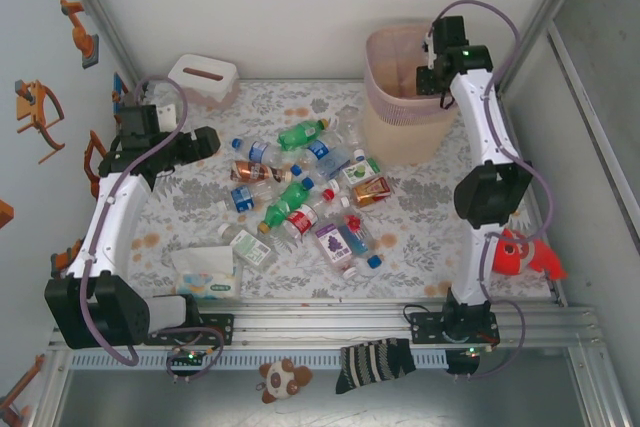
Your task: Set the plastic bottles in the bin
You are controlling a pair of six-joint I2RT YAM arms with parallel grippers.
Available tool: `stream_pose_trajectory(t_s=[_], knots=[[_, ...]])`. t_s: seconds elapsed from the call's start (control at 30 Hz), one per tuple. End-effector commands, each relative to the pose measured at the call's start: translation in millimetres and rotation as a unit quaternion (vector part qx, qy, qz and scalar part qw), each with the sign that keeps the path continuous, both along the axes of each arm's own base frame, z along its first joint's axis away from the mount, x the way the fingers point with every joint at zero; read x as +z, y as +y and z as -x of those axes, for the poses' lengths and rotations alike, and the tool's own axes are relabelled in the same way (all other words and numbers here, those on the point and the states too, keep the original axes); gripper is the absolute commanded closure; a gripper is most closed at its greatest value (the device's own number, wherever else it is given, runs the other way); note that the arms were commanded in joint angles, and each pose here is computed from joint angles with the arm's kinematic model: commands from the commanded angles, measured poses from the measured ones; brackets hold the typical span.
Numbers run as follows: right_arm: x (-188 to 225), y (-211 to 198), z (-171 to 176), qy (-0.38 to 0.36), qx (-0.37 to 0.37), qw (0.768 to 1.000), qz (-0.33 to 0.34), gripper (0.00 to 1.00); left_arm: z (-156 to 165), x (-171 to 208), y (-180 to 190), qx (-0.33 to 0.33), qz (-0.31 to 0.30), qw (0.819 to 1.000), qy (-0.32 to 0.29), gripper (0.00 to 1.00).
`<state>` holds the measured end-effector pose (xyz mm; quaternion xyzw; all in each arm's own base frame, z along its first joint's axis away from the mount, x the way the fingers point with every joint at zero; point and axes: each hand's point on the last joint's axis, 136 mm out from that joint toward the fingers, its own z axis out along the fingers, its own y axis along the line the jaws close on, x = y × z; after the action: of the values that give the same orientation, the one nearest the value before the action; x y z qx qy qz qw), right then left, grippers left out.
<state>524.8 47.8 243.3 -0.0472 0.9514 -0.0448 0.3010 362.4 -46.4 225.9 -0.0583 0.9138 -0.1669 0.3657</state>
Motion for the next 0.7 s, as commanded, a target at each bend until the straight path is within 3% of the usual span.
stream_pose_trajectory(t_s=[0.0,0.33,0.67], knots=[[-12,-7,1,0.028,0.007,0.999,0.019,0.58,4,-8,0,0.005,0.010,1.000,0.012,0.11],[-77,-10,-6,0.104,0.014,0.994,0.031,0.58,2,-13,-1,0.005,0.021,1.000,0.018,0.11],[-126,-10,-7,0.156,0.019,0.987,0.028,0.51,-3,-20,-5,-0.001,0.038,0.999,0.029,0.11]])
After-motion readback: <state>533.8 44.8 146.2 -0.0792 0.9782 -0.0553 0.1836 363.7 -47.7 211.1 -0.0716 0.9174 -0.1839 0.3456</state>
